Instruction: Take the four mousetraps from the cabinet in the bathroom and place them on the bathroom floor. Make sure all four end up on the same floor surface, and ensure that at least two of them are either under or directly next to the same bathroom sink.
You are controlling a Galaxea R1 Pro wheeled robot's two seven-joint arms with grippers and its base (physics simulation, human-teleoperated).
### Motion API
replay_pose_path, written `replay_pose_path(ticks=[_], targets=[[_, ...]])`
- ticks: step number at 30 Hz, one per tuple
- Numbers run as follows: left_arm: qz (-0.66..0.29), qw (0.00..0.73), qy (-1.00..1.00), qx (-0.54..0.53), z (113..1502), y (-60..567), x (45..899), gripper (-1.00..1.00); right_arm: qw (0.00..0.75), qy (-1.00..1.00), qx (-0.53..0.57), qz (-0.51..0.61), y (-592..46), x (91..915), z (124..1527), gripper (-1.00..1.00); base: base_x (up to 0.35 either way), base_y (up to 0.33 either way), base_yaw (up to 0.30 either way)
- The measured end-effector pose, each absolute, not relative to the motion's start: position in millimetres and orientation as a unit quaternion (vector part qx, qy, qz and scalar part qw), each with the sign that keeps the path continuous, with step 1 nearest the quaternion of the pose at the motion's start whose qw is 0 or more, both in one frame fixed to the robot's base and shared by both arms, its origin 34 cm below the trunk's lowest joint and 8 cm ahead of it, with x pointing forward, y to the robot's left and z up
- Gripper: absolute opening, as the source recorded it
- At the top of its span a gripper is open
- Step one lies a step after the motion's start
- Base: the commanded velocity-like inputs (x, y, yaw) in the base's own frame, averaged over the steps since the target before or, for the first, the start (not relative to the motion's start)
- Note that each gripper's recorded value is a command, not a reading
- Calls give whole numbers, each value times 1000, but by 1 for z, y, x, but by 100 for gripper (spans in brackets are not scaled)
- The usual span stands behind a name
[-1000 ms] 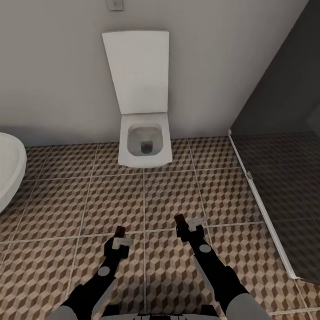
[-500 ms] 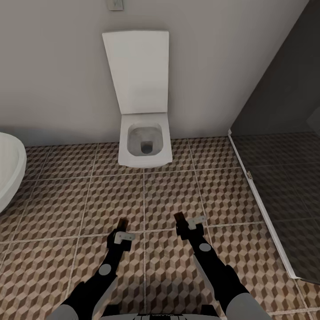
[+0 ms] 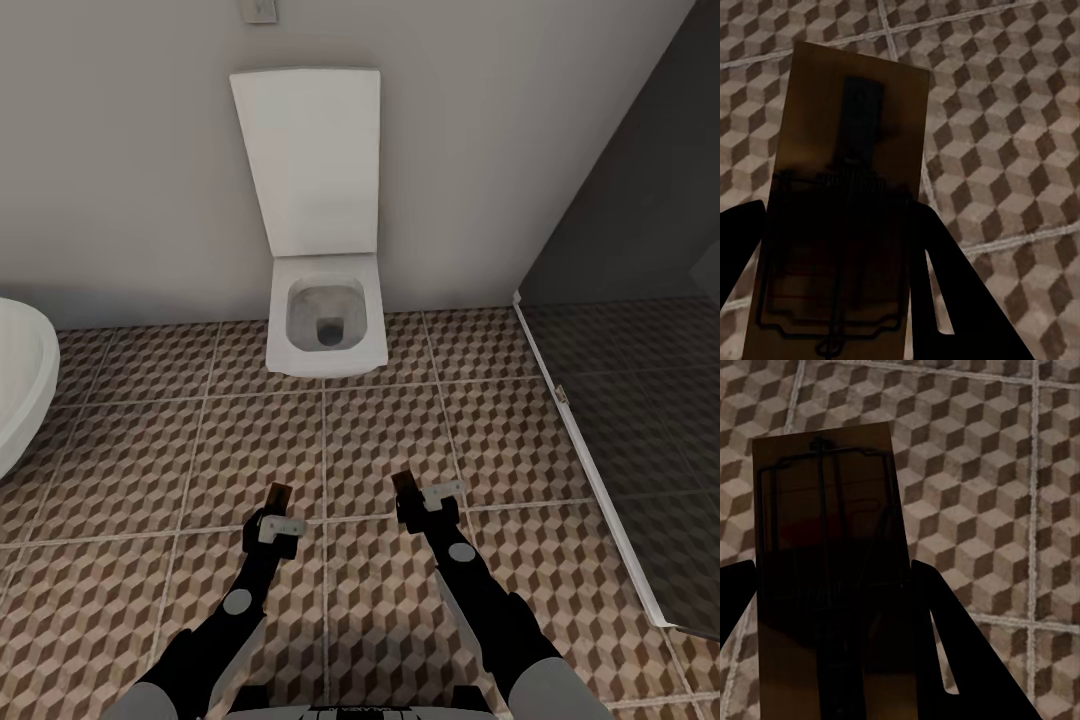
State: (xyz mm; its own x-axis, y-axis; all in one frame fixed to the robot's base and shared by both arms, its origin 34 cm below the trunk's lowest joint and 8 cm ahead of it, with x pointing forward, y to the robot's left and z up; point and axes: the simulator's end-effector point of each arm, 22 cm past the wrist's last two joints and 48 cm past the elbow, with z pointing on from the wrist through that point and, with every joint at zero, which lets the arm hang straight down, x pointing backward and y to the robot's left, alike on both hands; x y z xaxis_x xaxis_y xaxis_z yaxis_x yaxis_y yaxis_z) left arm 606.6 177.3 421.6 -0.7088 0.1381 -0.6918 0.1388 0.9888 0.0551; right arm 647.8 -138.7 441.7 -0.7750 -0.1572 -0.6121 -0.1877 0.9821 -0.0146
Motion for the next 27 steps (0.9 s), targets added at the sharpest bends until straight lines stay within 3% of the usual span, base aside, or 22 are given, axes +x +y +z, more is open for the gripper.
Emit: replay_pose_path(ticks=[27], targets=[[-4,385,920,72,405,174,614,-100,342,935,-88,23,-139,661,431,-100,0,0,0]])
